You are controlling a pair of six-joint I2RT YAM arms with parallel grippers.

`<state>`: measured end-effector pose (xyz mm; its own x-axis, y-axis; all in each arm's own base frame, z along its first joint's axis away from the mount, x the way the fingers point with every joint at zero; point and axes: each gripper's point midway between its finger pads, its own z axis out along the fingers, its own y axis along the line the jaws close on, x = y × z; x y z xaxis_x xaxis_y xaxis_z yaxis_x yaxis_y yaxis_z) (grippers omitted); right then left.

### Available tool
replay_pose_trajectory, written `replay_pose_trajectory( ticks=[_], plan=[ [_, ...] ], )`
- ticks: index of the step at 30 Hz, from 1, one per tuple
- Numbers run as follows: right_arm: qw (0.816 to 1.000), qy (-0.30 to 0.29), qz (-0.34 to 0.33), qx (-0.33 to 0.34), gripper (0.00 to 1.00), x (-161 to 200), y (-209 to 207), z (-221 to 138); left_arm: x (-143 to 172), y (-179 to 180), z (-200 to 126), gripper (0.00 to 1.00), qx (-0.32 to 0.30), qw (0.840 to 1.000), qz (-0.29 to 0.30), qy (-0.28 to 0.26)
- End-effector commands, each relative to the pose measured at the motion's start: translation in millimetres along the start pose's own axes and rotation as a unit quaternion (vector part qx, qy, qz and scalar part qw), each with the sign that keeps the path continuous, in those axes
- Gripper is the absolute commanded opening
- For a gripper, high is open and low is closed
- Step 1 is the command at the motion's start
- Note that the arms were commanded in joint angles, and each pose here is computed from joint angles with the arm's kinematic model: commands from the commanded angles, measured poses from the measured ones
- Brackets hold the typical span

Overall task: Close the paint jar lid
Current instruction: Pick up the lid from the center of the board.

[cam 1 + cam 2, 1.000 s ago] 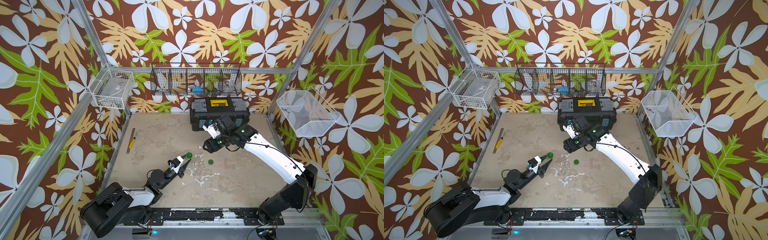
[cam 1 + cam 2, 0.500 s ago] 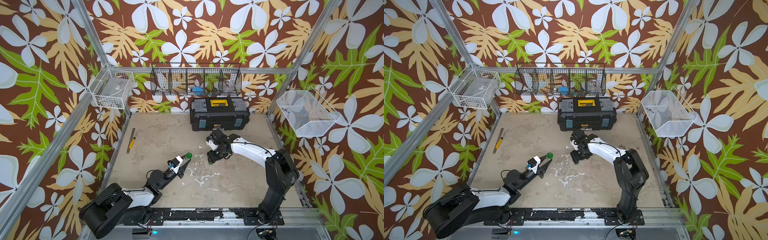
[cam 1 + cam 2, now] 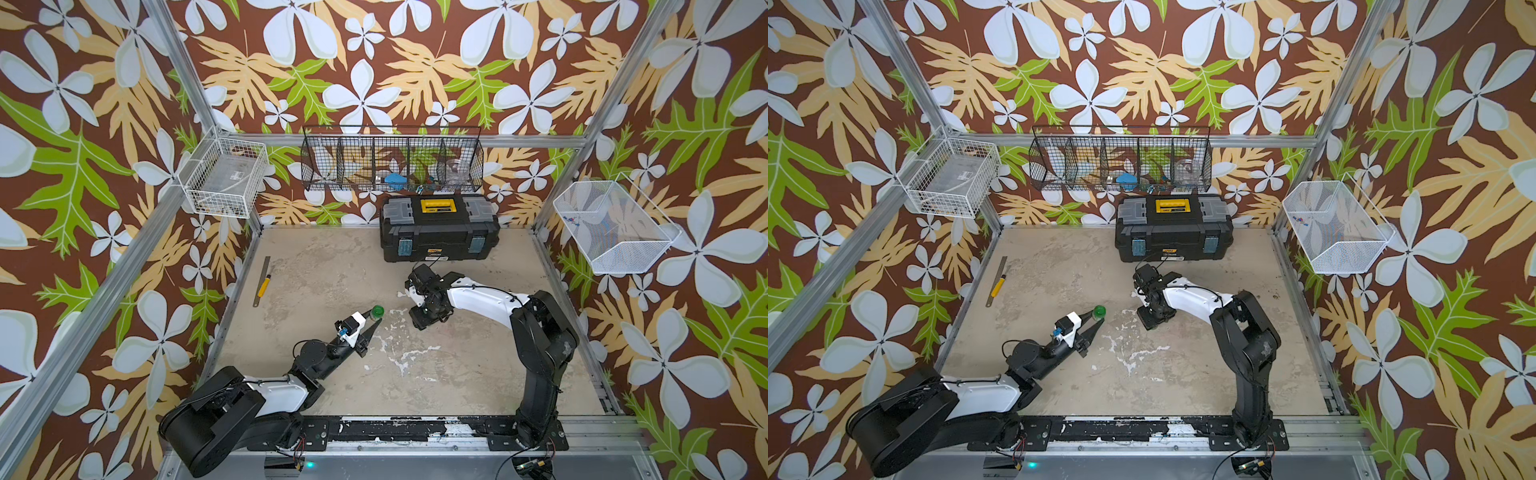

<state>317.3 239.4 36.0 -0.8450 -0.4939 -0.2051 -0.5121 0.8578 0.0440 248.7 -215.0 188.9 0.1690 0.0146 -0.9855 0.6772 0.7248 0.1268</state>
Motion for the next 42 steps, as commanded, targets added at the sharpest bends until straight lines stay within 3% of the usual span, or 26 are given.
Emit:
replay_pose_trajectory(
  ticks=[1,42],
  plan=[
    [1.000,0.014,0.000,0.026,0.54,4,-8,2,-8,2,0,0.22,-0.004,1.000,0.002,-0.016],
    [0.999,0.037,-0.014,0.029,0.38,7,0,15,-7,3,-1,0.22,-0.008,1.000,0.005,-0.014]
  ],
)
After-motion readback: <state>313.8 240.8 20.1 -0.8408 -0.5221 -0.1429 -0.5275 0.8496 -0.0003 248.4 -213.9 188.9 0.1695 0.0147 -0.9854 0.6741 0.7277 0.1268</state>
